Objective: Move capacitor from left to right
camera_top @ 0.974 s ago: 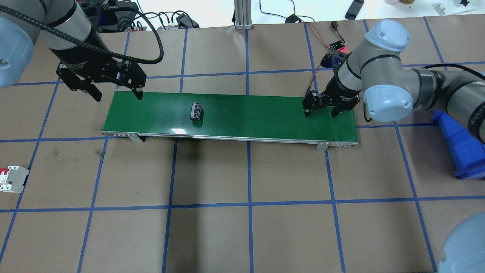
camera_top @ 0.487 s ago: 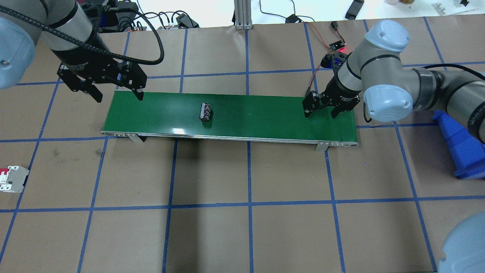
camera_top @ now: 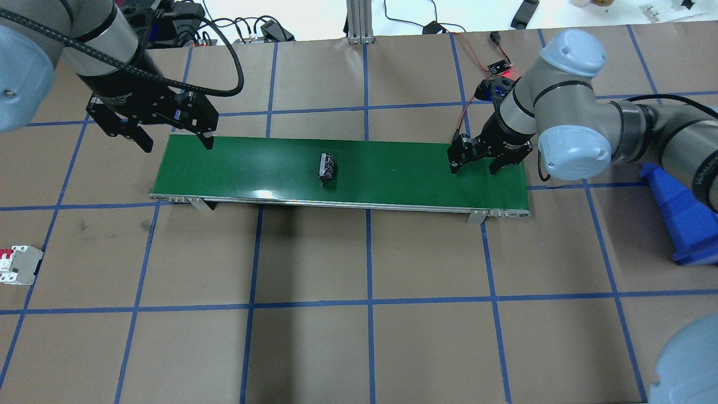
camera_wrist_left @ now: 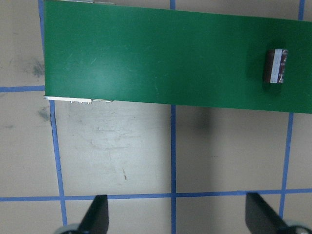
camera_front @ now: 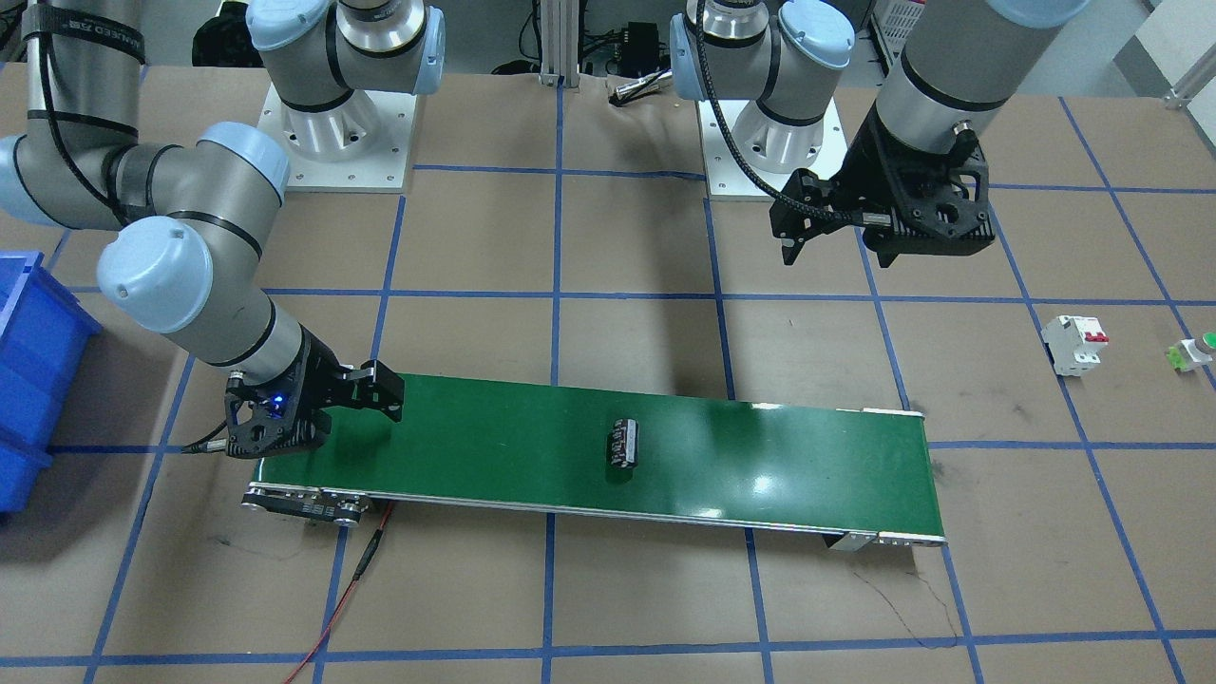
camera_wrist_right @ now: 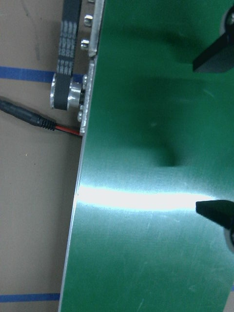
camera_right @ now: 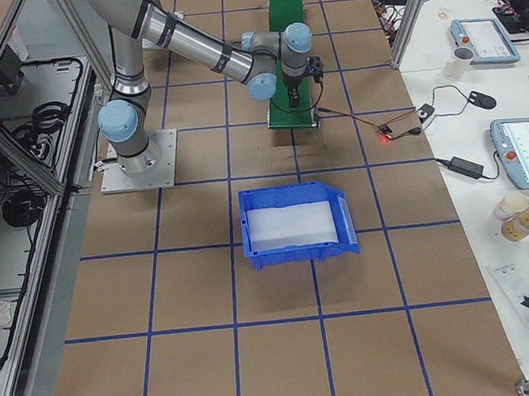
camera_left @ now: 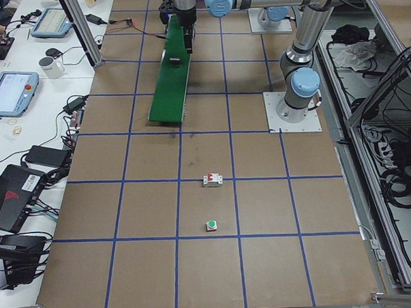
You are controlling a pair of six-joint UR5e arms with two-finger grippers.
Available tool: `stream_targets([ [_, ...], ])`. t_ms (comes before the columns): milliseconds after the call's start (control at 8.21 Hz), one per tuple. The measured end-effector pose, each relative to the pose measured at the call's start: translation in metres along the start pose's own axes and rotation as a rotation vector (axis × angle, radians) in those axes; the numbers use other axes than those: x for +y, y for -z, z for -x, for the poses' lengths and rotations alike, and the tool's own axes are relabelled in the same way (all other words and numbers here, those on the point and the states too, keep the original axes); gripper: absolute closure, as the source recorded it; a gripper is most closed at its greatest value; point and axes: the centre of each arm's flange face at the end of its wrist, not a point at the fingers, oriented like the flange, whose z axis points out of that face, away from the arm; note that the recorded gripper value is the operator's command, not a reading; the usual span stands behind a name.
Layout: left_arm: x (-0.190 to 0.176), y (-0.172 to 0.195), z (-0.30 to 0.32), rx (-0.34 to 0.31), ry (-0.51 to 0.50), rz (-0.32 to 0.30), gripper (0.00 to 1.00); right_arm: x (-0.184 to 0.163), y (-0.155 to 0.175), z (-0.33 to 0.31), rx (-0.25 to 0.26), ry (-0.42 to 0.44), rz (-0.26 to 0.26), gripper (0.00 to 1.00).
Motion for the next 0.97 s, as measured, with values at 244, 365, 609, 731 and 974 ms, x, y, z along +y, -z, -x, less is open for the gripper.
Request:
stream_targets([
  [244, 0.0, -0.0002, 0.0, 0.0, 0.0, 0.0, 0.0, -0.0002, -0.0007, -0.0001, -0.002, -0.001, 0.0, 0.08],
  [365, 0.0, -0.0003, 0.0, 0.0, 0.0, 0.001, 0.0, -0.0004, -0.0007, -0.0001, -0.002, -0.001, 0.0, 0.08],
  [609, 0.0, -0.0003, 0.0, 0.0, 0.0, 0.001, 0.0, -0.0007, -0.0007, -0.0001, -0.001, -0.002, -0.003, 0.08],
  [731, 0.0, -0.0003, 0.0, 0.0, 0.0, 0.001, 0.0, -0.0008, -0.0006, -0.0001, -0.001, -0.003, -0.004, 0.08],
  [974, 0.0, -0.0003, 0.0, 0.0, 0.0, 0.001, 0.0, -0.001, -0.0005, -0.0001, -0.001, -0.021, -0.006, 0.08],
])
